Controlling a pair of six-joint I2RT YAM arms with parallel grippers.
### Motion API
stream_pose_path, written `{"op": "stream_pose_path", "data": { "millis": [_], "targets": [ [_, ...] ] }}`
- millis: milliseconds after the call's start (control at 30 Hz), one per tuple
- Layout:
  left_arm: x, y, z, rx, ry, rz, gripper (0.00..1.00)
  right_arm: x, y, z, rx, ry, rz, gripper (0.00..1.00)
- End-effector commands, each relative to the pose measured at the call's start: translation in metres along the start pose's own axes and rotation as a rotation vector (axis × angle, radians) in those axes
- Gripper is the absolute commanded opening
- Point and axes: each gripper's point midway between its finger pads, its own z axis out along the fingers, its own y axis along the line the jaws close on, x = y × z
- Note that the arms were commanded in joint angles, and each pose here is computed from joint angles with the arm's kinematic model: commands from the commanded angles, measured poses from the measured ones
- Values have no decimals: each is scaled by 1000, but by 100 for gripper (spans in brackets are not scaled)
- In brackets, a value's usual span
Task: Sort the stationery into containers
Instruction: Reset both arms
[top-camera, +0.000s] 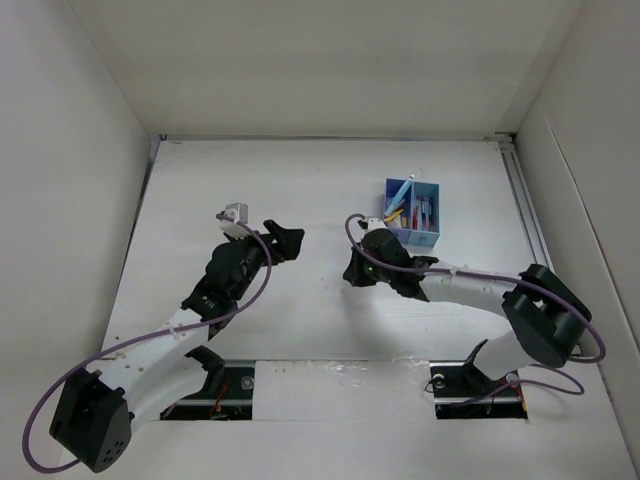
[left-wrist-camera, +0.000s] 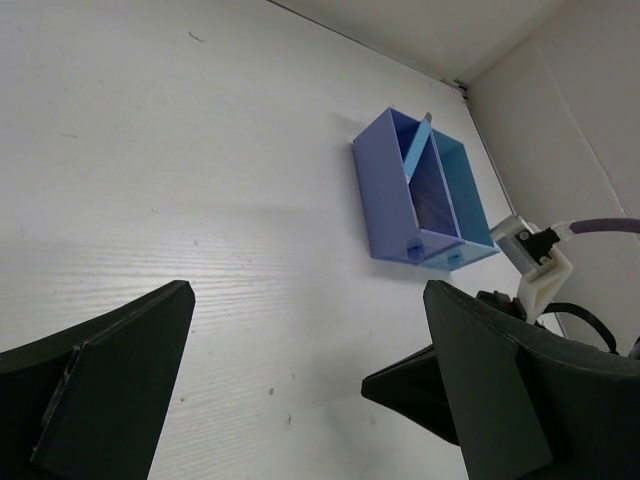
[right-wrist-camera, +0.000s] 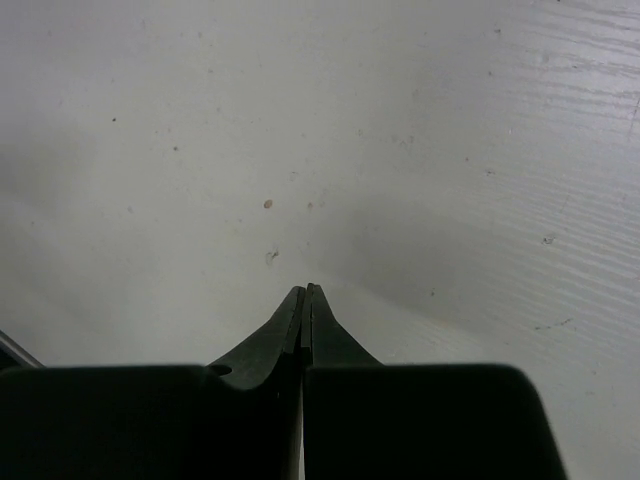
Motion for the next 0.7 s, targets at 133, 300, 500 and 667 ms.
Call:
{"op": "stream_pose_path", "data": {
  "millis": [133,300,500,667],
  "targets": [
    [-12,-2,-3,37,-81,31,99,-37,31,-23,-109,-184,-31,0],
    [-12,-6,-4,59,-78,40,99,-41,34,-28,-121,-203,-29,40],
    [-11,-7,-2,62,-67,52,99,-40,37,-28,-123,-198,-35,51],
    [-14,-11,-4,82,-79,53,99,-50,38,-41,-124,-249,-18,53]
  ]
}}
